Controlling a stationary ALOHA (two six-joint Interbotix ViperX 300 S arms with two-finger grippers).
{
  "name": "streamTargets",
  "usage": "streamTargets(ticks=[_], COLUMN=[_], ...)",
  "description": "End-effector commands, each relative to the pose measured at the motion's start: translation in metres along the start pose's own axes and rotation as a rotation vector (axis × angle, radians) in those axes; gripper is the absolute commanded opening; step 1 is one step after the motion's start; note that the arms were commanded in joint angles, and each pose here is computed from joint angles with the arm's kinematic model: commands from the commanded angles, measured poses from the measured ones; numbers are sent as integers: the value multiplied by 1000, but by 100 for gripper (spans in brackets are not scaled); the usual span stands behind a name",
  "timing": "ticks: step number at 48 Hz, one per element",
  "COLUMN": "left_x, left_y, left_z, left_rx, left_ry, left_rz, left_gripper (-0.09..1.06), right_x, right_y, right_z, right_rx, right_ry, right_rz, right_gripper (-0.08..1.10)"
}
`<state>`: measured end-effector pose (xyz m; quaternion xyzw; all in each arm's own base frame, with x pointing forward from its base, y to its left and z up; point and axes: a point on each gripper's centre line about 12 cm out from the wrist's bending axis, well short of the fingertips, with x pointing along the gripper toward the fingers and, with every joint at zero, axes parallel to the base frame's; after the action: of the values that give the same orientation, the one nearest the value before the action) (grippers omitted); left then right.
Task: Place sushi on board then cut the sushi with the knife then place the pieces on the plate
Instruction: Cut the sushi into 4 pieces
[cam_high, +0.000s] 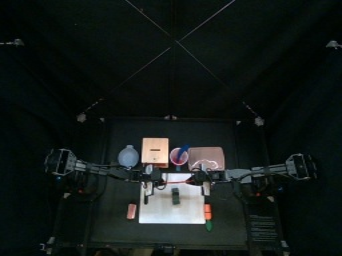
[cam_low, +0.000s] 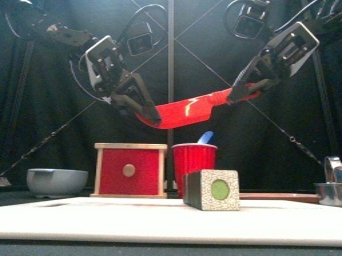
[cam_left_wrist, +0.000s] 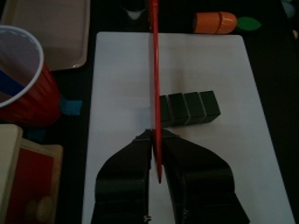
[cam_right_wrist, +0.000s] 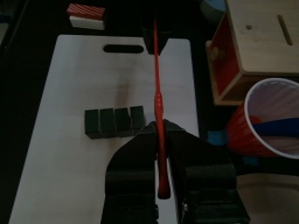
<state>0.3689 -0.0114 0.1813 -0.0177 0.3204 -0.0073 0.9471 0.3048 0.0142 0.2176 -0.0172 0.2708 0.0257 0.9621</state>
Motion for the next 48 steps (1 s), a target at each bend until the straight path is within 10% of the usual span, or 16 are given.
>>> streamTargets(ticks=[1, 15, 48], left_x=[1, 26, 46], left_y=[-7, -29, -38], left_z=[9, -3, 1], left_rx=[10, -1, -41], left_ry=[-22, 36, 51], left_rz=[-14, -57, -68], left_gripper=[39, 38, 38], right_x=[3, 17, 26], right_y=[10, 15, 13], right_z=[5, -21, -38], right_rx=[9, 56, 65], right_ry=[-2, 154, 244], right_rz=[27, 45, 40], right_gripper=[34, 34, 34])
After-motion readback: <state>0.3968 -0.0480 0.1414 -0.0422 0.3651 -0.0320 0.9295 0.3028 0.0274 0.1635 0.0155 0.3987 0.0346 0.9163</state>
